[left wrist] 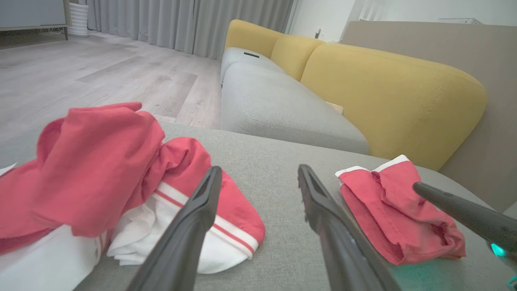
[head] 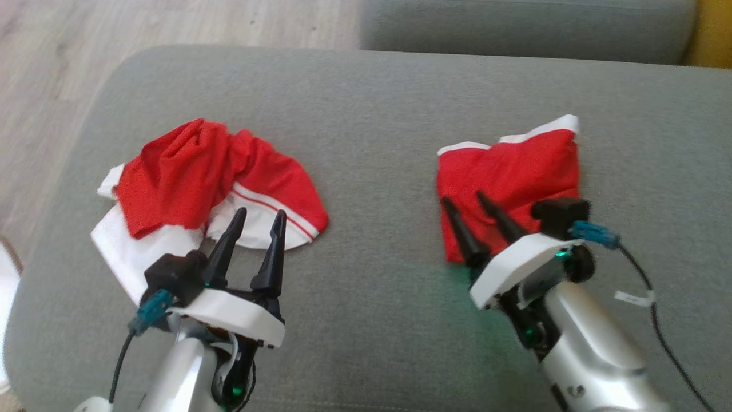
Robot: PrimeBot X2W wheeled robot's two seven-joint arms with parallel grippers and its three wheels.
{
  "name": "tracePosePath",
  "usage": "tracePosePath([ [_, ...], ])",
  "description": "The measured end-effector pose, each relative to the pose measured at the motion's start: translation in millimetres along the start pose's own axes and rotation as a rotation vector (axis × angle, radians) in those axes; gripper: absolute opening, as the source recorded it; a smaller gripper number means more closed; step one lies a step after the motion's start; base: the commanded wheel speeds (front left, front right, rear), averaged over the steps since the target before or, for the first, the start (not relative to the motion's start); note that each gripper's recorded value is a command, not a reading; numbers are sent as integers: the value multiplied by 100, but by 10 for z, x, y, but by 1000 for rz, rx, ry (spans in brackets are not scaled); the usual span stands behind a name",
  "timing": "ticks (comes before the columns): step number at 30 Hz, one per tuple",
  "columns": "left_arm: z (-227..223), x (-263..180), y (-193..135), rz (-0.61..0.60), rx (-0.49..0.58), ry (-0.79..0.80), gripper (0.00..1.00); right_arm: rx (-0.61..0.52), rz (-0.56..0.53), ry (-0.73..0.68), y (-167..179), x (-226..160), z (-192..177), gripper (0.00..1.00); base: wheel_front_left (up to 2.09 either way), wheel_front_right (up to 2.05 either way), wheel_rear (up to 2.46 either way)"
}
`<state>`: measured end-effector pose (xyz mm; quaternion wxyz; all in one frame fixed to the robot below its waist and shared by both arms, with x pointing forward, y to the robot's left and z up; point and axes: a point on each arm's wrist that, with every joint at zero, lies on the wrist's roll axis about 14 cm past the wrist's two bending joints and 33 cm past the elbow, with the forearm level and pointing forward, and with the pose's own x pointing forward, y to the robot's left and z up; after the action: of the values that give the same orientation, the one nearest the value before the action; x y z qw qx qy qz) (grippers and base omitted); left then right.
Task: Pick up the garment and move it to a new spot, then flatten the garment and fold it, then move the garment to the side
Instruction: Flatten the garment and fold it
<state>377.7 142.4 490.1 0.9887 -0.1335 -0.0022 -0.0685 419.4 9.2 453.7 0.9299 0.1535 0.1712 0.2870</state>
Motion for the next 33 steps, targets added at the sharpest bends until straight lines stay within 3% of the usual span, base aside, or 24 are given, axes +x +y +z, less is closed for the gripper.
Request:
tracePosePath([
  [10, 155, 166, -281, -82, -24, -53, 100, -206, -206, -270, -691, -451, 686, 100, 0, 0, 0],
  [19, 180, 191, -442, -127, -31, -63, 100, -197, -449, -322, -1213, -1084, 516, 100, 0, 0, 0],
  [24, 44, 115, -443, -123, -40, -25, 100, -201, -485, -331, -1263, -1193, 489, 100, 0, 0, 0],
  [33, 5, 87, -391, -107, -40, -14, 100, -214, -456, -331, -1193, -1072, 507, 100, 0, 0, 0],
])
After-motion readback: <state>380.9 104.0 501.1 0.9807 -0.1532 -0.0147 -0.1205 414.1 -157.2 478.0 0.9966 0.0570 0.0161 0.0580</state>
